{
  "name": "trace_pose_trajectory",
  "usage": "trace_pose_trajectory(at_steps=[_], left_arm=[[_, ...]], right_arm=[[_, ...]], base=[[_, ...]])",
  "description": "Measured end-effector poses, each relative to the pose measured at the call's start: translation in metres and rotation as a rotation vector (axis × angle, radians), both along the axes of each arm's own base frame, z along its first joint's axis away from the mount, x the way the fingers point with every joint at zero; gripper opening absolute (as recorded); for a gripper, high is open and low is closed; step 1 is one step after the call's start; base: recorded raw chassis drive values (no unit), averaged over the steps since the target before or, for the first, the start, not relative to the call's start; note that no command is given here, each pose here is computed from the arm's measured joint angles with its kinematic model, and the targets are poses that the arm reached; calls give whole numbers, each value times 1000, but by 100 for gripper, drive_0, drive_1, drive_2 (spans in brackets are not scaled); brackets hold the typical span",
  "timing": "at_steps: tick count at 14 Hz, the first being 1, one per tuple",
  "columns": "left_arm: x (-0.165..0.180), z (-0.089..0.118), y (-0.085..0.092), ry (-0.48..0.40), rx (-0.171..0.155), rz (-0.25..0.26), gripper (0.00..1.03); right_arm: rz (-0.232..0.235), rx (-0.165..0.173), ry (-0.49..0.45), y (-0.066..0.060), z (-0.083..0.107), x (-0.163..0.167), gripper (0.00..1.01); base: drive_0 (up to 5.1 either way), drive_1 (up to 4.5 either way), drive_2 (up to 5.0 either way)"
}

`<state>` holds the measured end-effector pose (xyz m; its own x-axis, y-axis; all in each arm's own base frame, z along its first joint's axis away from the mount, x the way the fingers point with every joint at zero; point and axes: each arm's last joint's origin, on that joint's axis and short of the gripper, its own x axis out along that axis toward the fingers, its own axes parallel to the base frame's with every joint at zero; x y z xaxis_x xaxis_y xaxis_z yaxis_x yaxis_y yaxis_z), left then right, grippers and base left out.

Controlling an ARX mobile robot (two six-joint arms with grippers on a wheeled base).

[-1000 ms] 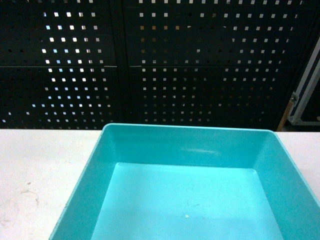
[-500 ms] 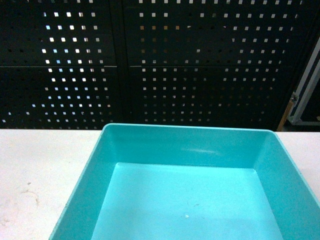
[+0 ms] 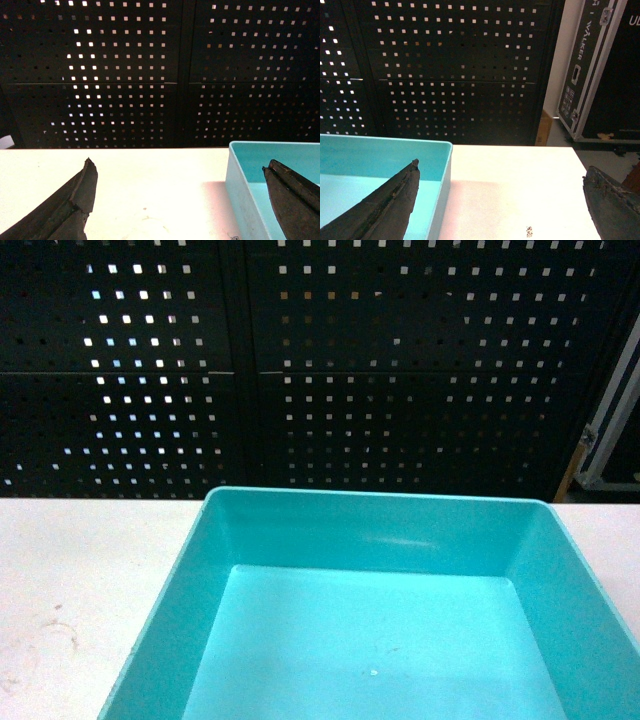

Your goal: Stack blue boxes stably on right

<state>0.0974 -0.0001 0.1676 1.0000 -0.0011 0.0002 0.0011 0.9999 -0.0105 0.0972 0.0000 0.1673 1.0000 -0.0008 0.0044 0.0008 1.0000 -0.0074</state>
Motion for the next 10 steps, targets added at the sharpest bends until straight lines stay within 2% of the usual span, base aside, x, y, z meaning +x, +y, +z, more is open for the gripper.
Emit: trace_pose_trajectory(at_steps=[8,9,10], left_arm=[[0,0,0,5,0,0,98],[0,-1,-3,14,5,18,98],[0,-1,-6,10,6,2,98]], right_arm=[[0,0,0,0,0,0,98],[0,0,-2,0,0,0,98],[10,-1,-14,-1,1,0,98]], base=[[0,0,0],[0,0,0],[0,0,0]])
